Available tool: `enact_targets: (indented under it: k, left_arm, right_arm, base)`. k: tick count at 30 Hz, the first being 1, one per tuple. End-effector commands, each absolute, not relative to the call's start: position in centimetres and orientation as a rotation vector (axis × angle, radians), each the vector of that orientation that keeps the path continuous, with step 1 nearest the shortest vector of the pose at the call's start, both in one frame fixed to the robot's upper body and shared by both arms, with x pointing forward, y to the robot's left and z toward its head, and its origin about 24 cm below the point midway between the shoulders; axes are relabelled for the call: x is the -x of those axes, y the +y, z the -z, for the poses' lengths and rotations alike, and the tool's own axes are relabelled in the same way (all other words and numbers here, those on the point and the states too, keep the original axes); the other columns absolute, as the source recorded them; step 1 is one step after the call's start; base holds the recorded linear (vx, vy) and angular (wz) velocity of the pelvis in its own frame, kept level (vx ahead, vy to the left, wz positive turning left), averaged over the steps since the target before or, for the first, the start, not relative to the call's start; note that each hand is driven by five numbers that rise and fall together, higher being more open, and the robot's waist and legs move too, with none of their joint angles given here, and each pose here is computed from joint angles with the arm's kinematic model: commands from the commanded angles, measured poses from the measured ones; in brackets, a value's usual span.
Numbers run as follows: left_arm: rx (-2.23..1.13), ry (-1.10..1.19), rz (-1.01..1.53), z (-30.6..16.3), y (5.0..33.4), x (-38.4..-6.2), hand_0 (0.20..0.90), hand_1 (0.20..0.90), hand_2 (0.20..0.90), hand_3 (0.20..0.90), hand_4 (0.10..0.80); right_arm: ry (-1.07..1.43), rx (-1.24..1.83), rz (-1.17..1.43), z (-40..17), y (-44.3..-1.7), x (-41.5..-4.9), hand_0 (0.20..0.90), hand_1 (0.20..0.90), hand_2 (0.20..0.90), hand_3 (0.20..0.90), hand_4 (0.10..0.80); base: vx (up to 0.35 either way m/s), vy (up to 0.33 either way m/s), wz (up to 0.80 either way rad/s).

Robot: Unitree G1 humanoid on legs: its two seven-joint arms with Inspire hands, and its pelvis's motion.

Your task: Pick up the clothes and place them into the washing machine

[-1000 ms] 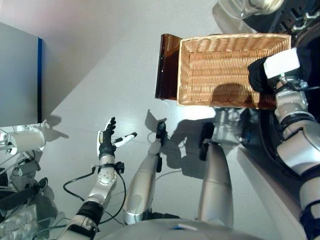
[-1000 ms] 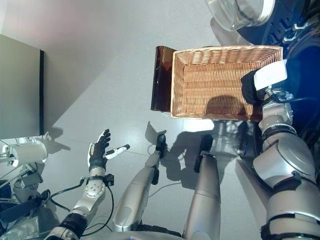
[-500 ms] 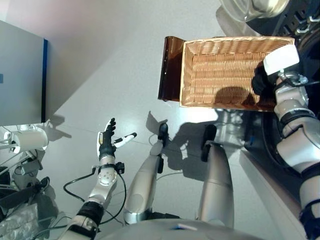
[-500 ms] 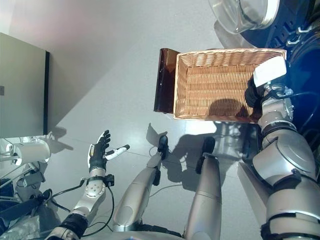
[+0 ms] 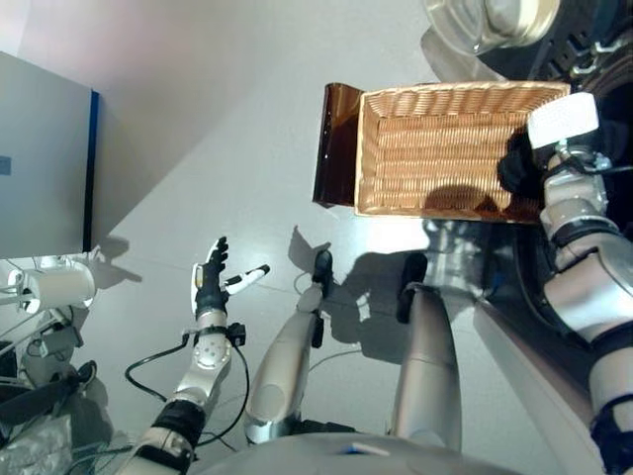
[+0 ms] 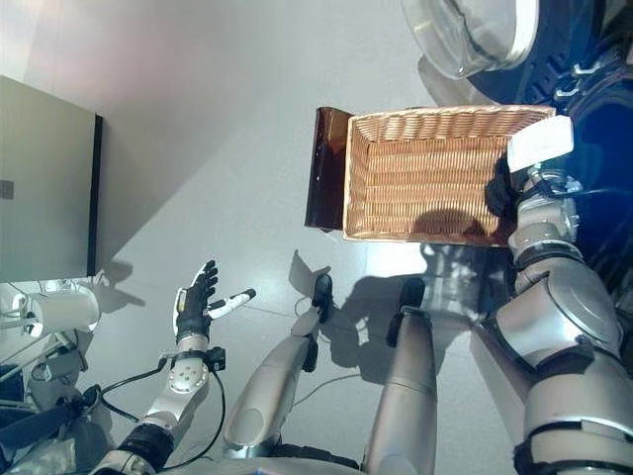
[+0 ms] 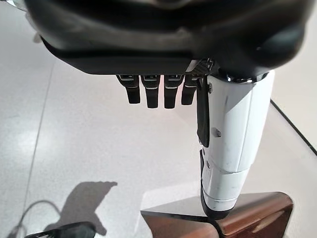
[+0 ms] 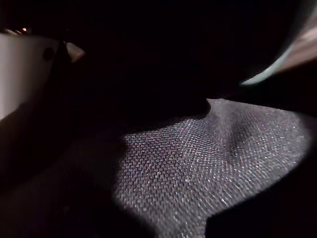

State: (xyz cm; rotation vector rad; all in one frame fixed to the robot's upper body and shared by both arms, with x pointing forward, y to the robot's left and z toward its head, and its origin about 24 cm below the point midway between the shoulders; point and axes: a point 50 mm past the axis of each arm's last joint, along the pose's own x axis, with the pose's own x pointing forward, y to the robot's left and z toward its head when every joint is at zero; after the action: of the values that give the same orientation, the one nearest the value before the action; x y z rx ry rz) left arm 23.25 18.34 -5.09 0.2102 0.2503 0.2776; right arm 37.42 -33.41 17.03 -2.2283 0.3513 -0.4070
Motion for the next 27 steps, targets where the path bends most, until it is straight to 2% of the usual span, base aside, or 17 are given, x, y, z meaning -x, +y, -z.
enact_targets:
  k: [1,3,4,5,6,7,8,9,11,13,14,15,24,27]
  left_arm:
    - [-0.281,0.146,-0.35,3.1,21.1,-24.6,0.9,0.9,0.9,0.9,0.8]
    - [-0.293,0.147,-0.361,3.1,21.5,-24.6,0.9,0.9,0.9,0.9,0.8]
    - [-0.296,0.146,-0.372,3.0,21.8,-24.6,0.9,0.9,0.9,0.9,0.8]
    - [-0.299,0.159,-0.396,3.2,22.2,-24.4,0.9,0.9,0.9,0.9,0.8]
    - [-0.301,0.169,-0.408,3.3,22.4,-24.4,0.9,0.9,0.9,0.9,0.8]
    - [-0.301,0.169,-0.407,3.3,22.4,-24.4,0.9,0.9,0.9,0.9,0.8]
    - [-0.311,0.199,-0.417,3.8,22.6,-24.0,0.9,0.9,0.9,0.9,0.8]
    - [-0.311,0.198,-0.417,3.8,22.6,-24.0,0.9,0.9,0.9,0.9,0.8]
    - [-0.315,0.224,-0.426,4.3,22.9,-23.7,0.9,0.9,0.9,0.9,0.8]
    - [-0.317,0.253,-0.416,4.8,22.9,-23.3,0.9,0.9,0.9,0.9,0.8]
    - [-0.317,0.253,-0.416,4.7,23.0,-23.3,0.9,0.9,0.9,0.9,0.8]
    - [-0.324,0.261,-0.405,4.9,22.9,-23.2,0.9,0.9,0.9,0.9,0.8]
    - [-0.342,0.277,-0.351,5.3,22.7,-22.4,0.9,0.9,0.9,0.9,0.8]
    - [-0.34,0.279,-0.341,5.4,22.6,-22.2,0.9,0.9,0.9,0.9,0.8]
  right_arm:
    - [0.182,2.161,0.613,-21.7,-32.8,-38.2,0.2,0.2,0.2,0.2,0.3]
    - [0.1,2.035,0.62,-21.7,-31.6,-38.7,0.2,0.2,0.2,0.2,0.3]
    - [0.049,1.887,0.636,-21.7,-31.0,-39.0,0.2,0.2,0.2,0.2,0.3]
    - [-0.056,1.673,0.618,-20.6,-28.7,-39.6,0.2,0.2,0.2,0.2,0.3]
    - [-0.089,1.547,0.611,-20.2,-28.0,-39.8,0.2,0.2,0.2,0.2,0.3]
    - [-0.089,1.546,0.611,-20.2,-28.0,-39.8,0.2,0.2,0.2,0.2,0.3]
    - [-0.15,1.261,0.579,-19.7,-26.3,-40.1,0.2,0.2,0.2,0.2,0.3]
    - [-0.15,1.26,0.579,-19.7,-26.3,-40.1,0.2,0.2,0.2,0.2,0.3]
    - [-0.171,0.995,0.572,-19.0,-25.5,-40.0,0.2,0.2,0.2,0.2,0.3]
    - [-0.167,0.492,0.569,-17.3,-25.0,-39.6,0.2,0.2,0.2,0.2,0.3]
    - [-0.167,0.492,0.57,-17.3,-25.0,-39.6,0.2,0.2,0.2,0.2,0.3]
    - [-0.136,0.292,0.571,-15.6,-24.8,-39.3,0.2,0.2,0.2,0.2,0.3]
    - [-0.081,-0.427,0.506,-10.1,-22.7,-37.9,0.2,0.2,0.2,0.2,0.3]
    - [-0.093,-0.542,0.496,-9.3,-22.2,-37.5,0.2,0.2,0.2,0.2,0.3]
  base:
    - [0.013,0.015,-0.07]
    - [0.014,0.013,-0.06]
    - [0.044,0.011,-0.05]
    - [0.041,0.017,-0.04]
    - [0.028,0.013,-0.03]
    - [0.037,0.011,-0.08]
    - [0.026,0.006,-0.13]
    - [0.048,0.0,-0.16]
    - [0.024,0.011,-0.14]
    - [0.03,0.03,-0.06]
    - [0.035,0.031,-0.04]
    - [0.024,0.037,-0.06]
    - [0.004,0.058,-0.11]
    - [-0.01,0.057,-0.19]
